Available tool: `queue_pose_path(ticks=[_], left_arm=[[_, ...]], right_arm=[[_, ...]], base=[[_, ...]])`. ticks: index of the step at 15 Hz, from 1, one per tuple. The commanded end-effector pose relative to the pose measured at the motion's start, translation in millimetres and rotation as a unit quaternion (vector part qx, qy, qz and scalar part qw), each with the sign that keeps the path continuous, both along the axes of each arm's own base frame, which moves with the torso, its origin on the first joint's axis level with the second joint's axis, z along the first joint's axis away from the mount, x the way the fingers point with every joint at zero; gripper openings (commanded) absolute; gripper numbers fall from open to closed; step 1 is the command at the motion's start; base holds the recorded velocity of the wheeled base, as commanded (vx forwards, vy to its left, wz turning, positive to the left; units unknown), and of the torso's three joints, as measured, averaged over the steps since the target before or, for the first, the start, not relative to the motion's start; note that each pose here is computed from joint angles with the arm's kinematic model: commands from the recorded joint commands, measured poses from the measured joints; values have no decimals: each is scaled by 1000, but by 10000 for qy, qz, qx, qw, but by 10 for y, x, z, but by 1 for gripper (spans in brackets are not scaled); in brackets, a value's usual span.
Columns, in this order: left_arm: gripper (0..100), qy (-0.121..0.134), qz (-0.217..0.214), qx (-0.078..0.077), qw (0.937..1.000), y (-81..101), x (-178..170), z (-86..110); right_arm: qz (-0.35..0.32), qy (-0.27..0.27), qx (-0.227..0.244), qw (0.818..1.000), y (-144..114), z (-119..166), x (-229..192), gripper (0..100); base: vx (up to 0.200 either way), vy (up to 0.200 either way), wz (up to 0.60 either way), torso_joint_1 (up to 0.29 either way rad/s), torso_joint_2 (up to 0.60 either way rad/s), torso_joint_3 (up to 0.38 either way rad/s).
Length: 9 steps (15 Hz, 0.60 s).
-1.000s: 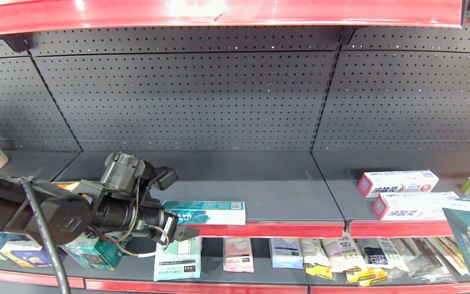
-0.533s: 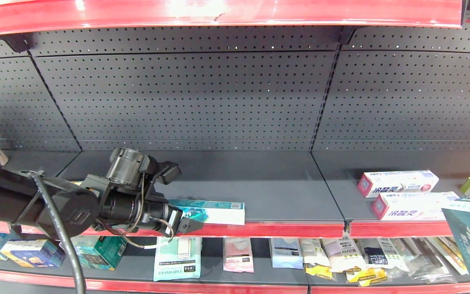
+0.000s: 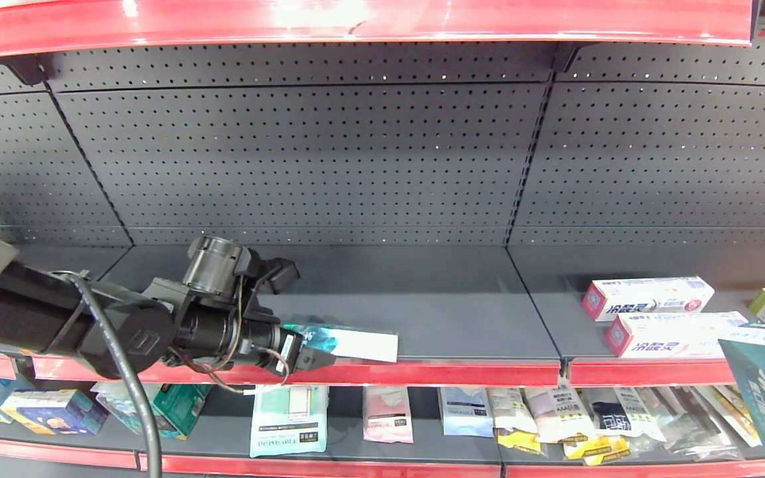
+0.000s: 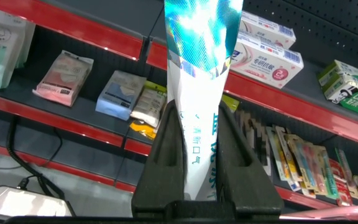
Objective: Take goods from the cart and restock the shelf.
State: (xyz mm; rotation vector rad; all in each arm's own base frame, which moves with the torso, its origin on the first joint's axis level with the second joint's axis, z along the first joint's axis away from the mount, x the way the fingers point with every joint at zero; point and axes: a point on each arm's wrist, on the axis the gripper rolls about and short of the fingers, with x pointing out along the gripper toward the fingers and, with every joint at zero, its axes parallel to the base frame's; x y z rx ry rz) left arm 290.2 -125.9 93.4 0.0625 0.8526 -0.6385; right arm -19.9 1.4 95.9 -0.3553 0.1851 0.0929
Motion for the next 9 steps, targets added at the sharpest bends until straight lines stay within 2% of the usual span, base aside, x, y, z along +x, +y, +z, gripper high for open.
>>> queue_pose_path(ticks=[1,6,9], left_arm=[[100,-7,11,-7,10000,-16,51,-17],[100,-168,116,-116,9997,-36,210,47],[100,-221,216,-151,9994,11,245,79]], right_arm=[[3,15,-2,10000,0,-2,1,0],[3,15,-2,10000,0,-2,1,0],[1,23,5,10000,0,-7,2,0]], base=[[0,0,0,0,0,0],[0,0,0,0,0,0],[0,0,0,0,0,0]])
